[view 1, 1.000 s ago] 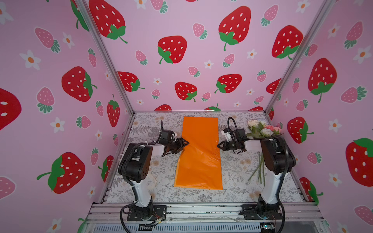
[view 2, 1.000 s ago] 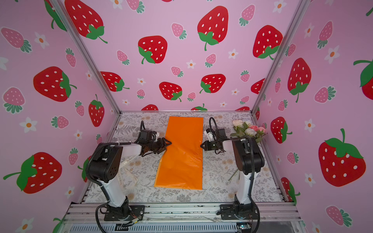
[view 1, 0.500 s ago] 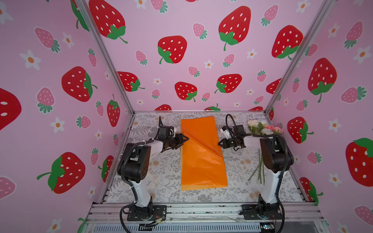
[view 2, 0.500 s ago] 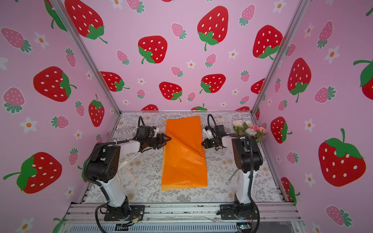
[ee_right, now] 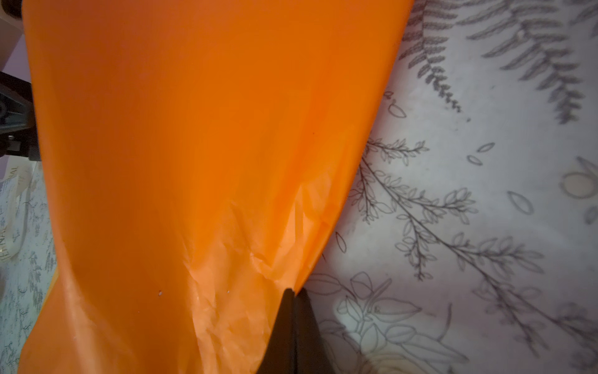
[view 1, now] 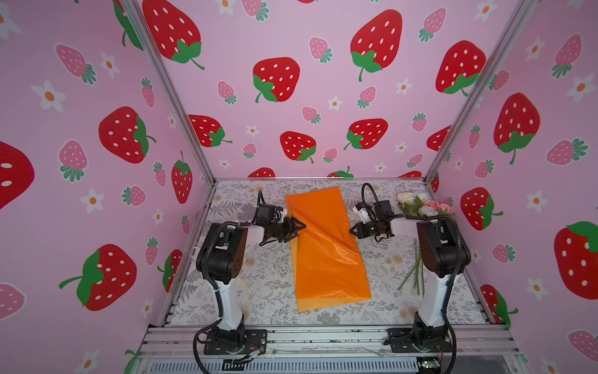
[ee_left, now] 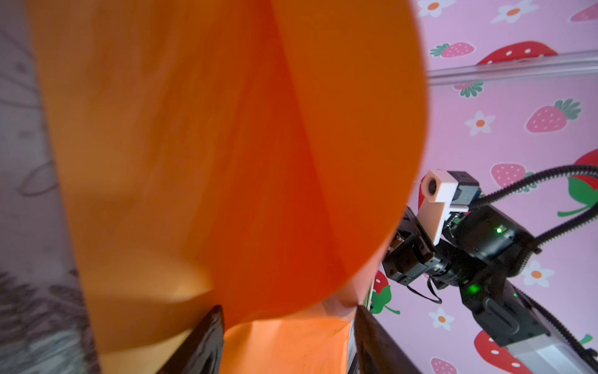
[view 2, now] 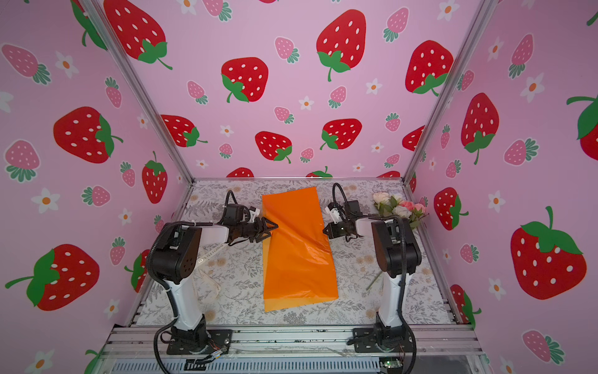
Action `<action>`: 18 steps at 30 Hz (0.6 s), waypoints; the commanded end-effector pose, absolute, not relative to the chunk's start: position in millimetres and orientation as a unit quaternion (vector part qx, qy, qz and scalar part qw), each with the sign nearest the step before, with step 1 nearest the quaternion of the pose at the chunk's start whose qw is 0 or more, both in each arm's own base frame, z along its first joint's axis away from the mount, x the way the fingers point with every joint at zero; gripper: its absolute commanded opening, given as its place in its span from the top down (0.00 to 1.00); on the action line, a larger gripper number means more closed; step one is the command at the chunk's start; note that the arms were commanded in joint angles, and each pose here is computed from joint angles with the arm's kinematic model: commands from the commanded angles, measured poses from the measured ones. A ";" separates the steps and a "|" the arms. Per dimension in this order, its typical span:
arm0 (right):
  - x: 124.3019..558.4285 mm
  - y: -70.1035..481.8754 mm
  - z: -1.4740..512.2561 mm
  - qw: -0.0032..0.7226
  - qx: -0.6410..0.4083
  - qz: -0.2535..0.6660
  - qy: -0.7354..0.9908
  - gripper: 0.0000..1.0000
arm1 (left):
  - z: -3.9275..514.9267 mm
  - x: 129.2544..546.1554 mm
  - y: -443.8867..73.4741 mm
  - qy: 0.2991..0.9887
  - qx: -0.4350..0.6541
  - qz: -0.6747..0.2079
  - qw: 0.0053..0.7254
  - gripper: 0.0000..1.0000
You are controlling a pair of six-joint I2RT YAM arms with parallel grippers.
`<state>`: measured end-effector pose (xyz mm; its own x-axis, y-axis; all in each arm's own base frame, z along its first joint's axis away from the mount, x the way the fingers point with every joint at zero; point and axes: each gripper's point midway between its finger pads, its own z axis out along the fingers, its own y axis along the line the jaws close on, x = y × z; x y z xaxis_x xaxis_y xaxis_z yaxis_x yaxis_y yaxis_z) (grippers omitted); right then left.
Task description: Tie the bouquet of fake flowers
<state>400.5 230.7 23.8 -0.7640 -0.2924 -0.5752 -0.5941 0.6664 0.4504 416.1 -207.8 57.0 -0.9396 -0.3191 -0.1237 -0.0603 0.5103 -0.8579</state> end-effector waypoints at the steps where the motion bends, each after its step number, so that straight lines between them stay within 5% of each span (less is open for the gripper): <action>1: 399.3 238.1 22.0 0.226 -0.270 0.336 0.874 1.00 | 81.6 429.4 -216.5 0.847 -0.061 -0.507 0.149 0.29; 18: 393.5 242.3 27.2 0.225 -0.300 0.348 0.859 1.00 | 85.4 465.5 -198.1 0.877 -0.021 -0.438 0.196 0.18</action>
